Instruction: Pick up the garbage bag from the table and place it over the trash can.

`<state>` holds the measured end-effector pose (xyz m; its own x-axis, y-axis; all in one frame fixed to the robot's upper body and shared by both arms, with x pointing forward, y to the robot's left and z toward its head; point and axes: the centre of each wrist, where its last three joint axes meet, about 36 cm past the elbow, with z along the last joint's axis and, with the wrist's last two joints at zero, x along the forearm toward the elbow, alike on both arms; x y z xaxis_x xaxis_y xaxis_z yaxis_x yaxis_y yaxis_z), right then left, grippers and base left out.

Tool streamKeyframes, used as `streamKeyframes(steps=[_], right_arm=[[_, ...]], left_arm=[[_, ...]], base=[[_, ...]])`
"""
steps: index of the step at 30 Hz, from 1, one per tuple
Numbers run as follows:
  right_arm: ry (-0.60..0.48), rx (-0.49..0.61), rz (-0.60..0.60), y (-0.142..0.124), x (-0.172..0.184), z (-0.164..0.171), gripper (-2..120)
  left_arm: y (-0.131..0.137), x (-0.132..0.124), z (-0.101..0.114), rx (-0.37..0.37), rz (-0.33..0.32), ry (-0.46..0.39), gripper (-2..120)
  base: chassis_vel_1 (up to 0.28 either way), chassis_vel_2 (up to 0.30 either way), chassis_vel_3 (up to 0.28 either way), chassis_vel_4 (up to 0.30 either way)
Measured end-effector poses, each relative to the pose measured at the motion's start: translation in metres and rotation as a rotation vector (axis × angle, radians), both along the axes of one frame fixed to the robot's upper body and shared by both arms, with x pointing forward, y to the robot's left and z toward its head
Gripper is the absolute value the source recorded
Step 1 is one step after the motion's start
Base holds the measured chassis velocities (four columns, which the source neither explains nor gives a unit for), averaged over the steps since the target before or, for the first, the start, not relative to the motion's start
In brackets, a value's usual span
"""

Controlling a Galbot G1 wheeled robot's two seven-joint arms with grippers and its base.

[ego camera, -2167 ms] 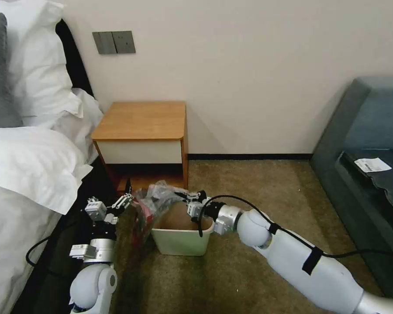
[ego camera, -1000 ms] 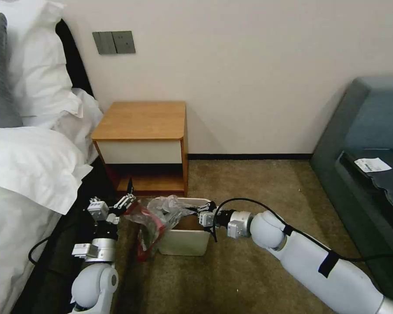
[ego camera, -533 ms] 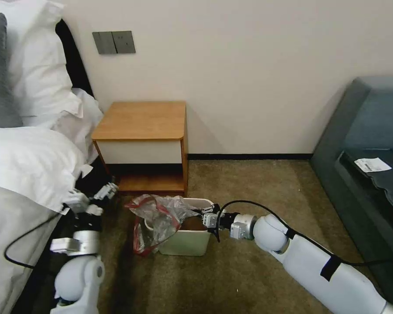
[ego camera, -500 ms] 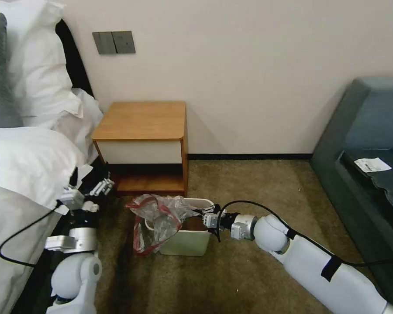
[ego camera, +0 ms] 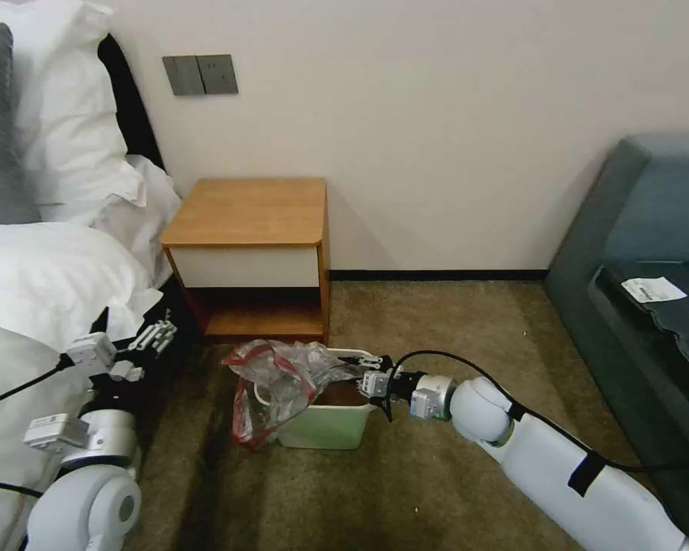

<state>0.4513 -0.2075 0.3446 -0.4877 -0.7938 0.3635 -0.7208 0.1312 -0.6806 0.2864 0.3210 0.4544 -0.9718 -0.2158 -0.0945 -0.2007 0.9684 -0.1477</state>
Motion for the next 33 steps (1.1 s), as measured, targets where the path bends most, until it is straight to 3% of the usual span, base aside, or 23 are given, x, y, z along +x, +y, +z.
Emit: streamKeyframes(steps=[8, 9, 13, 21, 33], right_arm=[[-0.015, 0.011, 0.005, -0.004, 0.002, 0.006, 78], [-0.015, 0.011, 0.005, -0.004, 0.002, 0.006, 78], [-0.018, 0.027, 0.004, -0.005, 0.001, 0.009, 96], [-0.014, 0.044, 0.001, -0.012, 0.0, 0.012, 100], [0.037, 0.095, -0.022, -0.03, 0.018, 0.033, 100]], left_arm=[[-0.006, -0.008, 0.001, 0.009, -0.038, 0.076, 99], [-0.006, -0.008, 0.001, 0.009, -0.038, 0.076, 99], [-0.009, -0.02, 0.006, 0.001, -0.102, 0.151, 99], [-0.008, -0.031, 0.016, -0.002, -0.134, 0.283, 99], [-0.009, -0.027, 0.017, 0.002, -0.127, 0.327, 99]], base=[[0.0, 0.0, 0.0, 0.0], [0.0, 0.0, 0.0, 0.0], [0.0, 0.0, 0.0, 0.0], [0.0, 0.0, 0.0, 0.0], [0.0, 0.0, 0.0, 0.0]])
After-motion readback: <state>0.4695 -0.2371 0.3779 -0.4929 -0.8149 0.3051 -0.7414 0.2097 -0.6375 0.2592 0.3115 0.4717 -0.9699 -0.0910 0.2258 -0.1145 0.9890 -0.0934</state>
